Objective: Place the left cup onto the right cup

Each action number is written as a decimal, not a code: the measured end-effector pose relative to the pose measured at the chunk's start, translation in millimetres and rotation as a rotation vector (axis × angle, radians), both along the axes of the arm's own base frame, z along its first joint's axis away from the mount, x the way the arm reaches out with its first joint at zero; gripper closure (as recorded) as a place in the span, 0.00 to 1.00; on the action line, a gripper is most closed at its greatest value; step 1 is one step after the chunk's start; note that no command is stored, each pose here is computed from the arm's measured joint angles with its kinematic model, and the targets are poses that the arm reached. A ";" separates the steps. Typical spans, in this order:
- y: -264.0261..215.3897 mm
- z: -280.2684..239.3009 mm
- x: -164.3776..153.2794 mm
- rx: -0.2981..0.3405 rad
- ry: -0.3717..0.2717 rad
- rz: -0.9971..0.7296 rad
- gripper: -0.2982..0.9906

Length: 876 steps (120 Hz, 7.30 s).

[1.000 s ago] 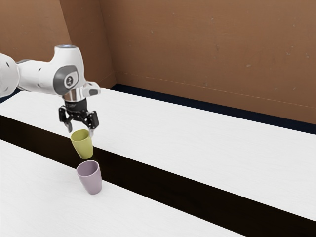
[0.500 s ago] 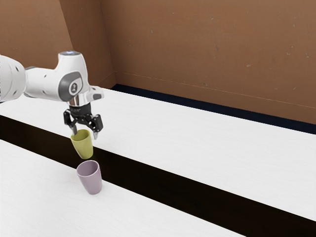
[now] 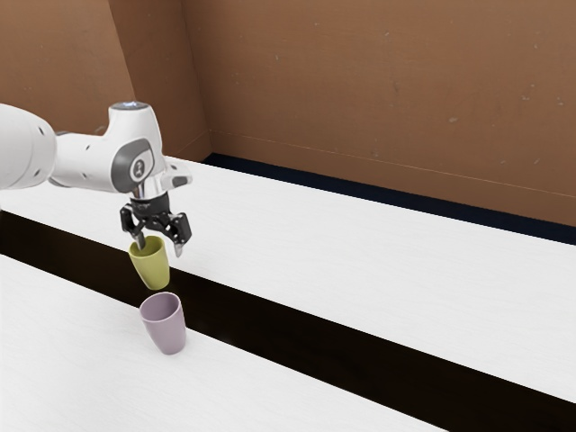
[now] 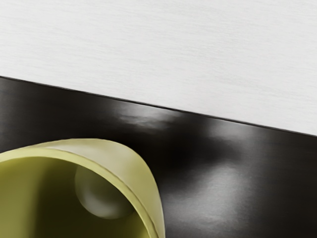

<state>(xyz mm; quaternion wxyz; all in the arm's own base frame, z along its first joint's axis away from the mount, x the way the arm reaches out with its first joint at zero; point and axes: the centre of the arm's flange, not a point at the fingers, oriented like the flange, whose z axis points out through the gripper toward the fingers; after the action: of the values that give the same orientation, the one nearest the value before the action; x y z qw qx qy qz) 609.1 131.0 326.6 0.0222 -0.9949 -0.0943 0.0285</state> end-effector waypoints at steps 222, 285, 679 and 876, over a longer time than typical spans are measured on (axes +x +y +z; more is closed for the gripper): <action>-11.7 62.5 -3.1 0.013 -0.092 0.011 0.84; -91.0 119.7 -54.0 -0.037 0.007 0.082 0.84; -124.0 68.2 -95.7 -0.013 0.034 0.468 0.79; -118.6 182.4 -65.3 0.124 -0.149 0.194 0.23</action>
<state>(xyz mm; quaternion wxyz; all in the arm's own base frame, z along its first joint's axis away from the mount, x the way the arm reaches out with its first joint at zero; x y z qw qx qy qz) 543.8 12.3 509.0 0.0735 -0.9772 -0.1932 -0.0494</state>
